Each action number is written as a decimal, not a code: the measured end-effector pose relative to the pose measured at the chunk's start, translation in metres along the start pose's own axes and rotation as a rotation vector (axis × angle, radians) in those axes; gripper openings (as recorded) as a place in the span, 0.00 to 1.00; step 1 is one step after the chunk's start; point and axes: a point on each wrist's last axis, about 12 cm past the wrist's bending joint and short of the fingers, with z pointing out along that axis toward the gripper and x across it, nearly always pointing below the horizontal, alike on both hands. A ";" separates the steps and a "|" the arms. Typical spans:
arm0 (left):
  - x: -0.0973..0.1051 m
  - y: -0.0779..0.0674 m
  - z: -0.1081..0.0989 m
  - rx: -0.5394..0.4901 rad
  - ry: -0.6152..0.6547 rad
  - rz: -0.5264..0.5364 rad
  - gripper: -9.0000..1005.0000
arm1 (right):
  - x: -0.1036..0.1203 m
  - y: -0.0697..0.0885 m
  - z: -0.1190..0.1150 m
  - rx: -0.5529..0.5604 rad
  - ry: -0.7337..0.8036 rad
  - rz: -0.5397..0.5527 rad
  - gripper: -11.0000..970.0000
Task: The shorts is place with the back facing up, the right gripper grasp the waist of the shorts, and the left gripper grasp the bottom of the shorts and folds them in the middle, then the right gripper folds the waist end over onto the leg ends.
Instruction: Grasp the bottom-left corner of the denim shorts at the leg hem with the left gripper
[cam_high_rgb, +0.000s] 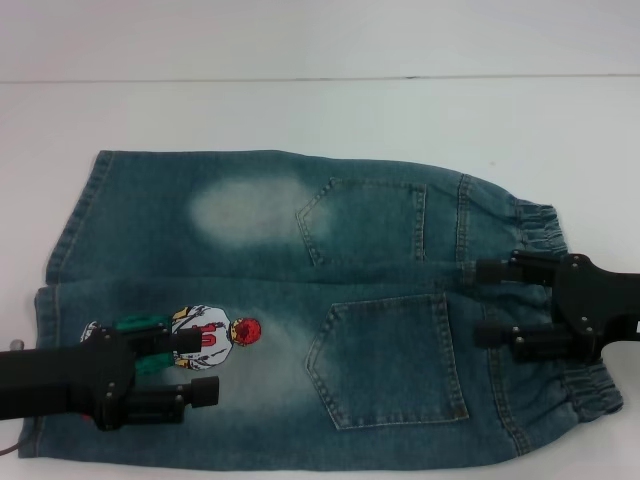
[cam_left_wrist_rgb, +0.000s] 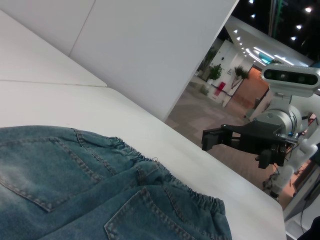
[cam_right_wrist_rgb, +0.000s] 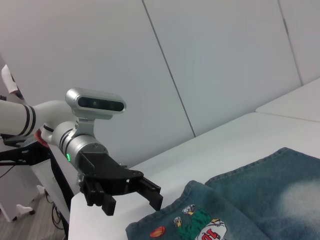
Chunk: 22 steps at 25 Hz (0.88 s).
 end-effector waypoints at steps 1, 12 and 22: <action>0.000 0.000 0.000 0.000 0.000 0.000 0.84 | 0.000 0.000 0.000 0.000 0.000 0.000 0.97; 0.000 0.000 0.000 -0.002 0.000 0.000 0.84 | 0.001 0.001 0.001 -0.001 -0.001 0.002 0.97; -0.002 0.002 -0.004 -0.011 0.016 -0.013 0.84 | 0.003 0.002 0.002 -0.002 -0.005 0.007 0.97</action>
